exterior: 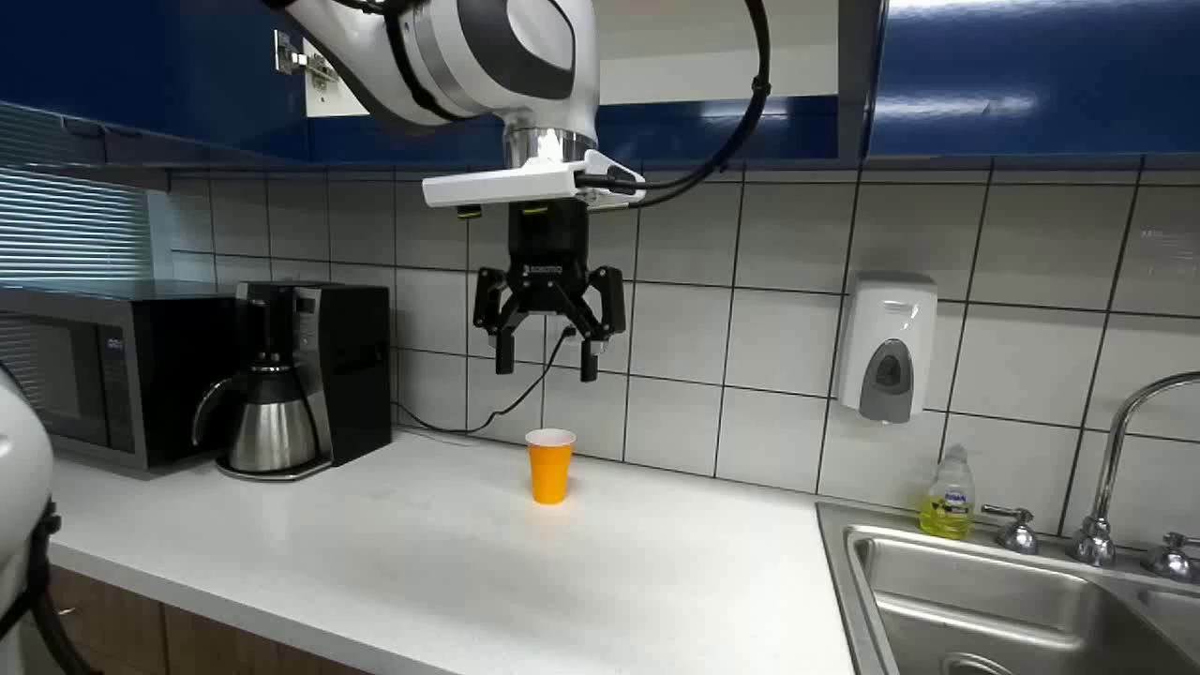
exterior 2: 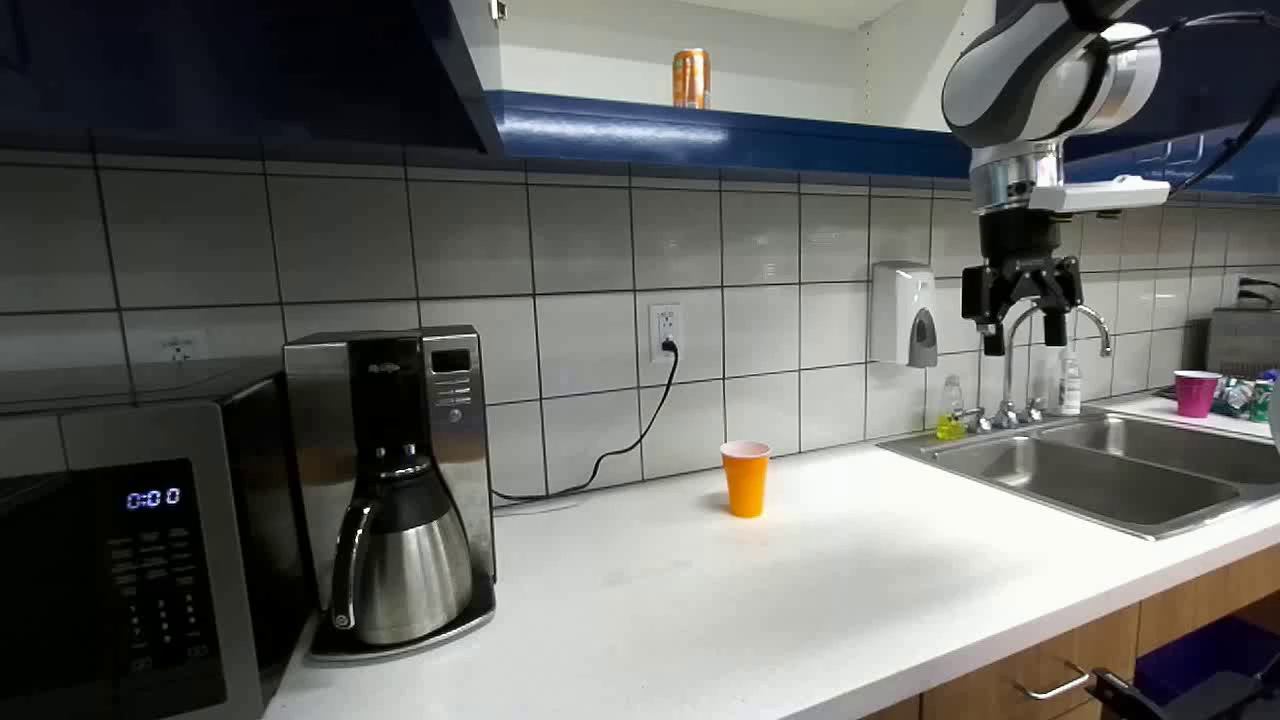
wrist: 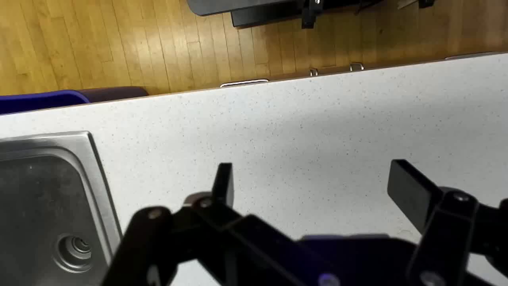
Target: Move an object from one position to another
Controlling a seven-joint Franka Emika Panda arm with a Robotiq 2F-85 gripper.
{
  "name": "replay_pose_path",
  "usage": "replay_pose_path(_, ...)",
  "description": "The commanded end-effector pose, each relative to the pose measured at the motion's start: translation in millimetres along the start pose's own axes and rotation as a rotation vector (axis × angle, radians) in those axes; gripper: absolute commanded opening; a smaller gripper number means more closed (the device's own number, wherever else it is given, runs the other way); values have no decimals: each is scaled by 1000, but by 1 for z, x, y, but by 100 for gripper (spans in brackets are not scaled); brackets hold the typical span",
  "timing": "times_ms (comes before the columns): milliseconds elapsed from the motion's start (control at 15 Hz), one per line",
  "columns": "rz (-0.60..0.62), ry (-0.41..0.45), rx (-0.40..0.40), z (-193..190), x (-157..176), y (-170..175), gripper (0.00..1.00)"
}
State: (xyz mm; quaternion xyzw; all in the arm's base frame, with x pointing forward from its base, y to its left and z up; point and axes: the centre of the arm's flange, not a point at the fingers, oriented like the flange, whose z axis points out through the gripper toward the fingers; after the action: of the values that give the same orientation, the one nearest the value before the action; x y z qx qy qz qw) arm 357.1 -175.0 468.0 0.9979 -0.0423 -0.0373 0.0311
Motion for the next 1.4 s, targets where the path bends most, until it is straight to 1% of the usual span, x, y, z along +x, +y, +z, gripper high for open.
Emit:
replay_pose_path(0, 0, 0, 0, 0, 0, 0, 100)
replay_pose_path(400, -2, 0, 0, 1, 0, 0, 100)
replay_pose_path(800, -20, 19, 0, -7, 6, -9, 100)
replay_pose_path(1067, -39, 55, -8, -26, 11, -20, 100)
replay_pose_path(1333, -52, 110, -2, -56, 16, -28, 100)
